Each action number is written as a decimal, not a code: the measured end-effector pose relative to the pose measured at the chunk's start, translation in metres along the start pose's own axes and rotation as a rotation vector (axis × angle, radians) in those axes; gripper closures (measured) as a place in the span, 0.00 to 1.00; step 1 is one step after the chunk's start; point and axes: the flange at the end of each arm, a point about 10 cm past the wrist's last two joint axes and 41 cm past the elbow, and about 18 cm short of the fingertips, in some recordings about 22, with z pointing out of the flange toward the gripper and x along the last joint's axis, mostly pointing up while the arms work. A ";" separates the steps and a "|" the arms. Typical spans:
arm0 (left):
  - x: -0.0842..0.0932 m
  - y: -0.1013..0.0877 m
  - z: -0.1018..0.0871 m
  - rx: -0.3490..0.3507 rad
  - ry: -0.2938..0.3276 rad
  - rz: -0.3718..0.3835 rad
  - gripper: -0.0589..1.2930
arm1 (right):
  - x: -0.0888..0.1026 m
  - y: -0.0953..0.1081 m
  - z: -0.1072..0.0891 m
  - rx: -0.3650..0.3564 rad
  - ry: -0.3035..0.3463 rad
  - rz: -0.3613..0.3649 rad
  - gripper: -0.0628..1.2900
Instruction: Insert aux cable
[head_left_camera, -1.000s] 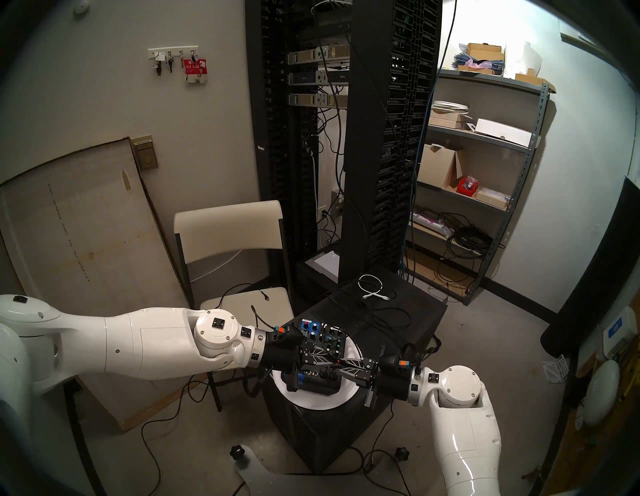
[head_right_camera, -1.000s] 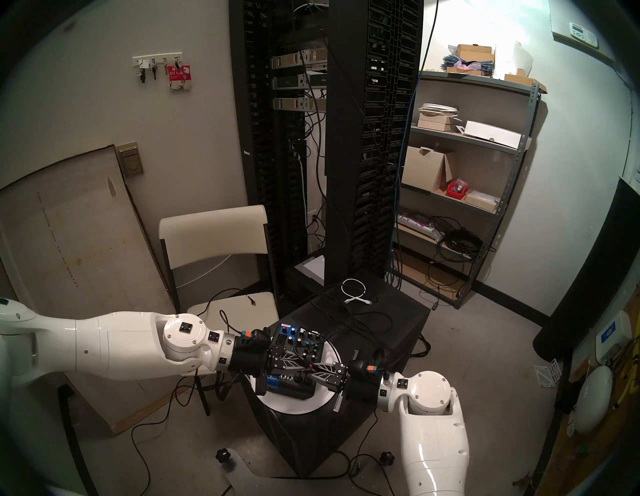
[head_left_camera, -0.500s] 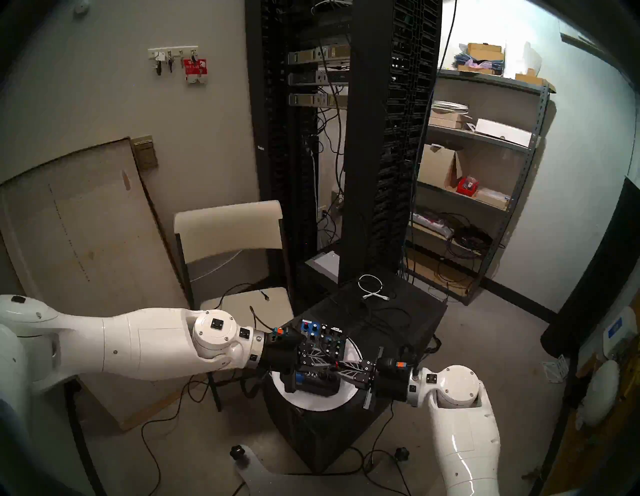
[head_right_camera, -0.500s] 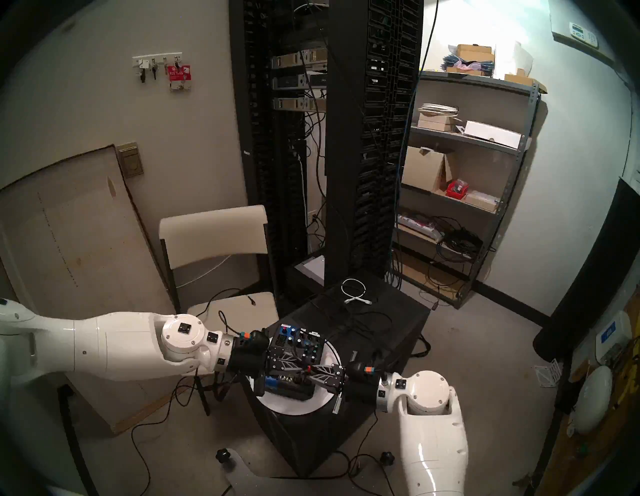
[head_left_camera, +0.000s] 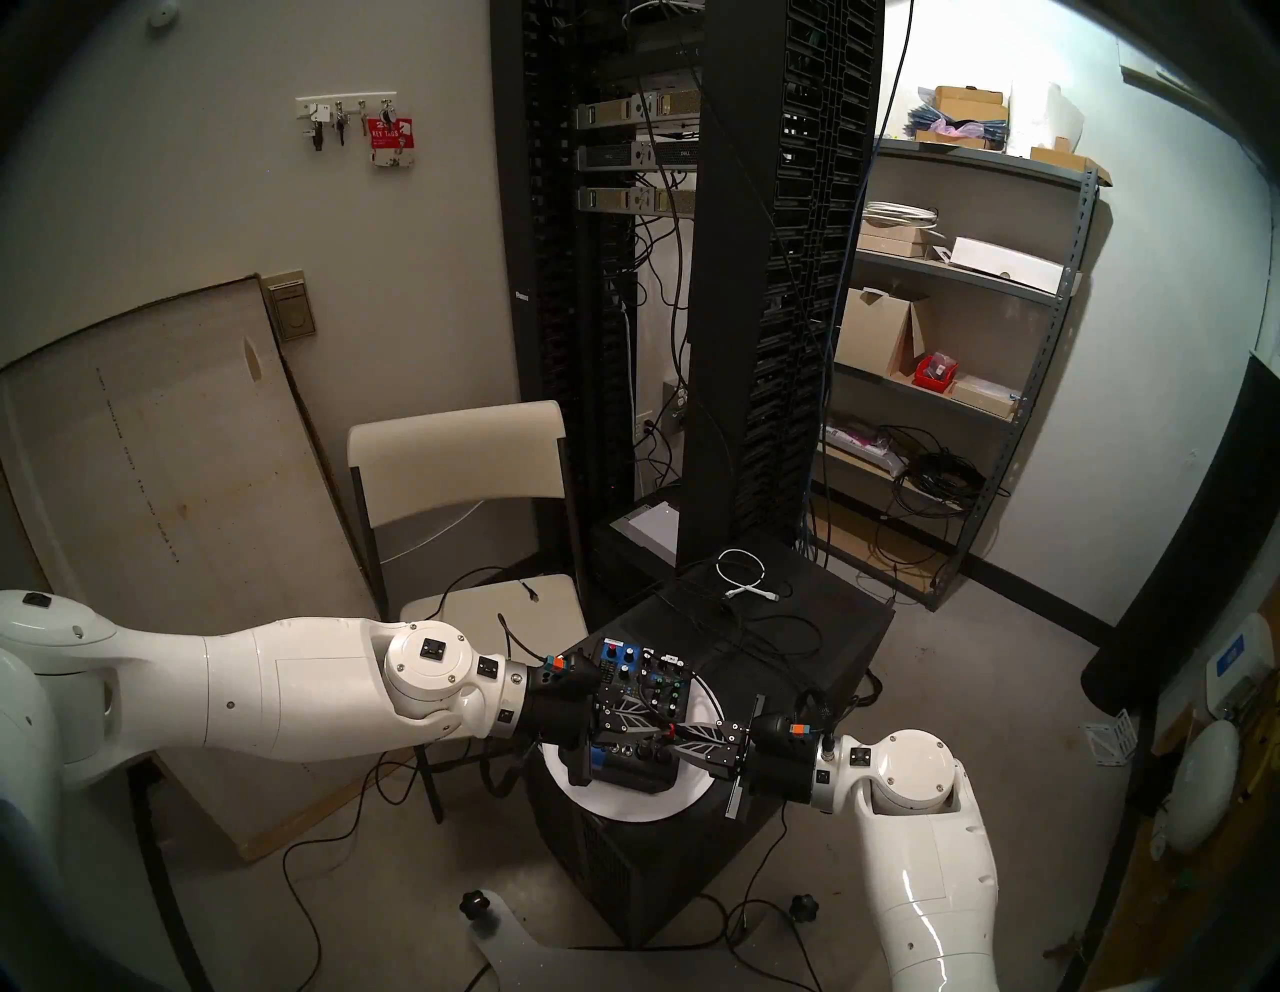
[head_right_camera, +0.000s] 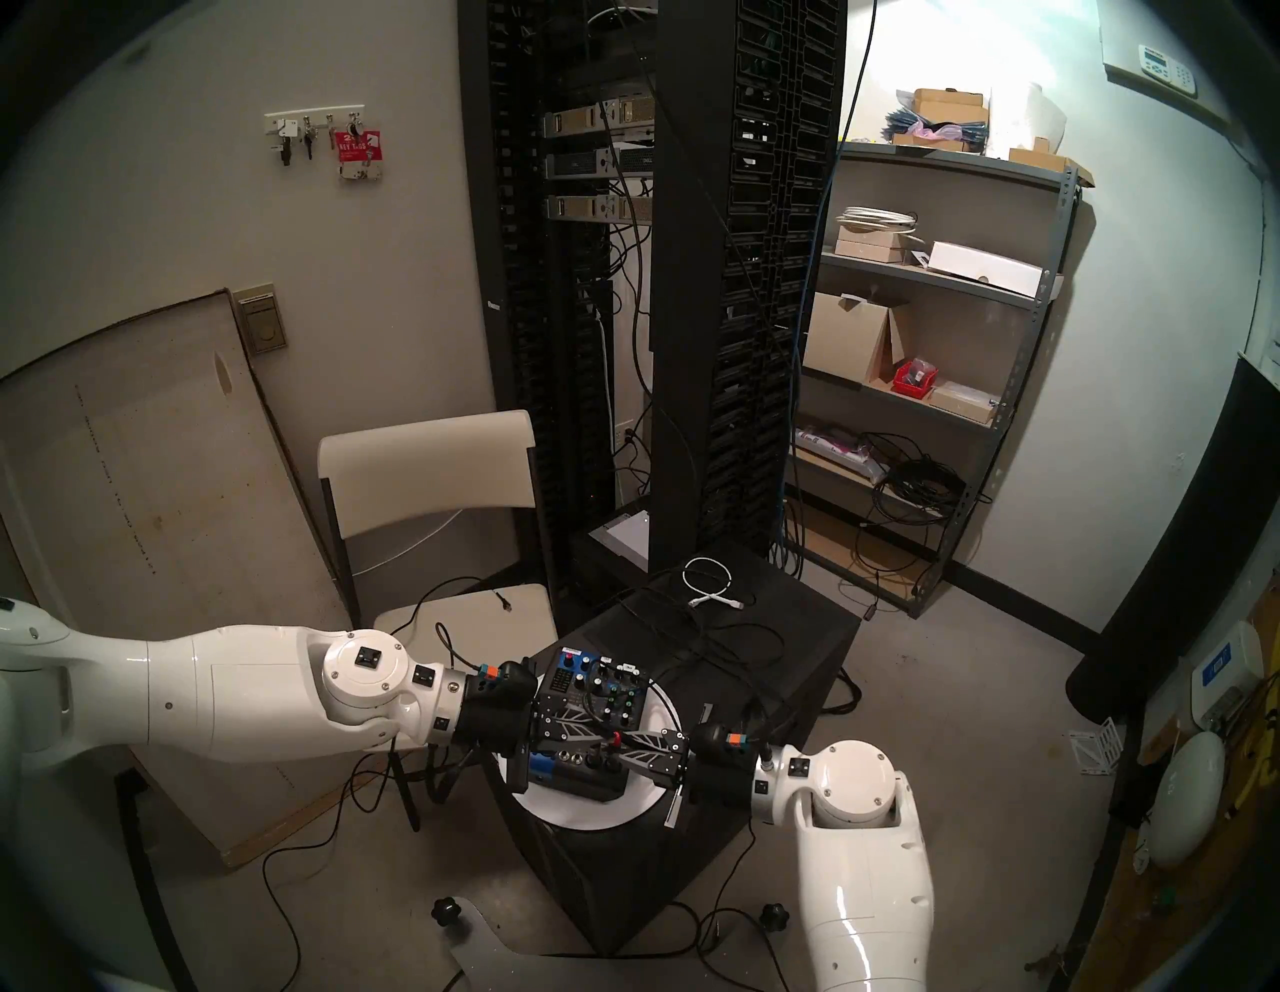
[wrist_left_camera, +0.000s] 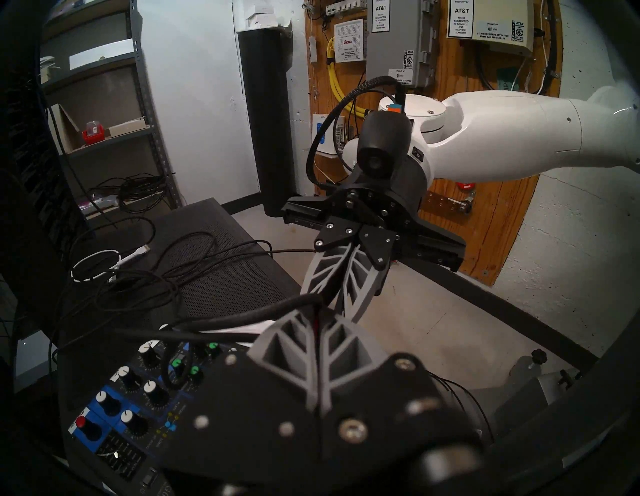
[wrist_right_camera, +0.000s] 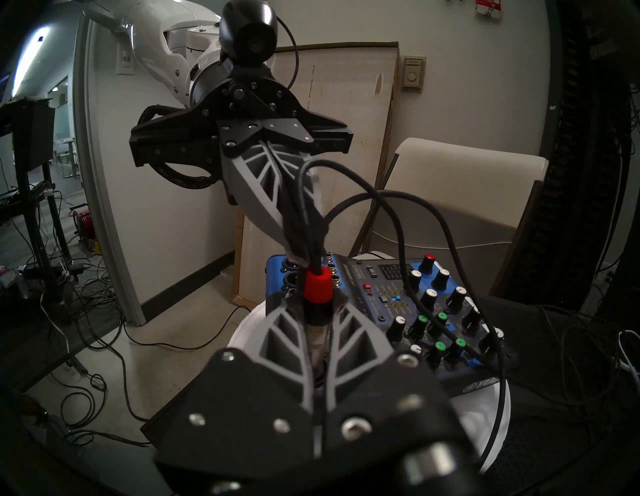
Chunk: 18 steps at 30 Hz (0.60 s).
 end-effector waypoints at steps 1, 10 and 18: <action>0.000 0.000 0.000 -0.001 0.000 0.000 0.97 | 0.000 0.000 0.000 0.000 0.000 0.000 0.94; 0.000 0.000 0.000 -0.008 0.001 0.000 0.97 | 0.001 0.000 0.000 -0.001 0.001 0.000 0.94; 0.001 -0.001 0.000 -0.021 -0.010 0.017 0.97 | 0.003 0.001 0.000 -0.001 -0.002 0.002 0.93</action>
